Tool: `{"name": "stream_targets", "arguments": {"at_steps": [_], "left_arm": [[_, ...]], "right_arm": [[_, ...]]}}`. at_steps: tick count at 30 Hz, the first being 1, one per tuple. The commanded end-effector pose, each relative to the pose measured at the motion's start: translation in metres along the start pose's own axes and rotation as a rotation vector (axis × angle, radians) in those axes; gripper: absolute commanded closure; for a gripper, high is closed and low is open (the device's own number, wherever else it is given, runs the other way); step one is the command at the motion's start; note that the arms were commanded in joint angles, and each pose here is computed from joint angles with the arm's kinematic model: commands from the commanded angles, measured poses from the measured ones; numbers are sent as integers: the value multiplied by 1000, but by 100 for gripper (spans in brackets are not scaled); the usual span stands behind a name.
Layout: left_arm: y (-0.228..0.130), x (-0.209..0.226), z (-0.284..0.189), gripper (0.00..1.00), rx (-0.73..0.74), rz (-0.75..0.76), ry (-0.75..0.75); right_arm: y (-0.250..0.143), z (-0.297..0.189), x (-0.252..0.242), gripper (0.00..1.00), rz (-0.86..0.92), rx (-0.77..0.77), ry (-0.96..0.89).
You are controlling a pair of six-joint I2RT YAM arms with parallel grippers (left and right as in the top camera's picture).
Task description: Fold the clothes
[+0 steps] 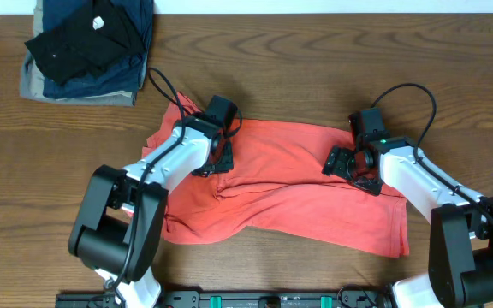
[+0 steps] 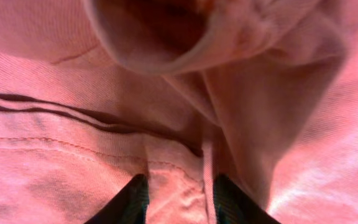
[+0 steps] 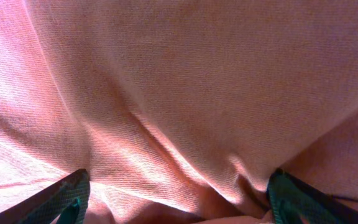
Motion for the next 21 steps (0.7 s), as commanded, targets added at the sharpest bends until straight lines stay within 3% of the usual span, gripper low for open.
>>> {"name": "stream_targets", "arguments": {"at_steps": [1,8,12,21], "left_arm": [[-1,6,9,69,6,17,38],[-1,7,8,81,8,17,40],[-2,8,7,93,12,17,44],[1,8,-30,94,-36,8,-1]], "right_arm": [[-26,21,0,10,-20,92,11],[-26,21,0,10,-20,93,11],[-26,21,0,10,-20,92,10],[-27,22,0,11,-19,95,9]]}}
Point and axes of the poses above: each gripper's point midway between its finger pads, its own z axis out along the fingers, its own x axis along the line the jaws close on, y = z × x, the point moved 1 cm from there along -z, back along the fingers, and after that the axes turned 15 degrees about -z, right-handed, at the moved point
